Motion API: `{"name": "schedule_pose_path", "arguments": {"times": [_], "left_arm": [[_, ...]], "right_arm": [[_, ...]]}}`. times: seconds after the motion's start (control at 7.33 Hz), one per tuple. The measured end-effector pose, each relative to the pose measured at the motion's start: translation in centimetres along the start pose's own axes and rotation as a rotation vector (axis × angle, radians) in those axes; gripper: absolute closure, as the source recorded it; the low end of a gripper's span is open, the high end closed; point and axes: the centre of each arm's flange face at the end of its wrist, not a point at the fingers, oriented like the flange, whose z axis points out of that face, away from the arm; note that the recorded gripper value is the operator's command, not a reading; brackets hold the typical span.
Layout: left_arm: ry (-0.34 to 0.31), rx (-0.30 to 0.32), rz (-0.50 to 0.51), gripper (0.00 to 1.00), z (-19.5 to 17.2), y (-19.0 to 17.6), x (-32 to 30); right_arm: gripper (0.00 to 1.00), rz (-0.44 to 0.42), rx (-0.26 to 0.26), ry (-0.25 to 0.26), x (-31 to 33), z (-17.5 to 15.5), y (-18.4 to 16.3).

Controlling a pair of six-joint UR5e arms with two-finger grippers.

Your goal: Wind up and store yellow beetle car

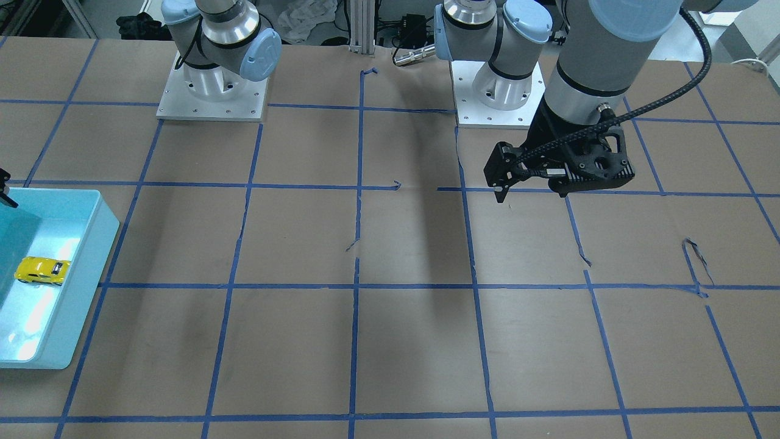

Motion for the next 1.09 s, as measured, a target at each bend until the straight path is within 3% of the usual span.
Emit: {"name": "schedule_pose_path", "arguments": {"times": [0.27,0.55,0.82,1.09], "left_arm": [[0.0,0.001,-0.001,0.0,0.0,0.0,0.0],[0.0,0.002,-0.001,0.0,-0.1,0.0,0.0],[0.0,0.001,-0.001,0.0,0.0,0.0,0.0],[0.0,0.001,-0.001,0.0,0.0,0.0,0.0]], "right_arm": [[0.0,0.125,0.002,-0.006,-3.4,-7.1,-6.1],[0.0,0.301,0.004,-0.004,-8.1,-11.1,-13.6],[0.0,0.547,-0.003,0.001,-12.2,-11.7,-21.2],[0.0,0.838,-0.008,-0.003,-14.5,-11.2,-26.4]]}}
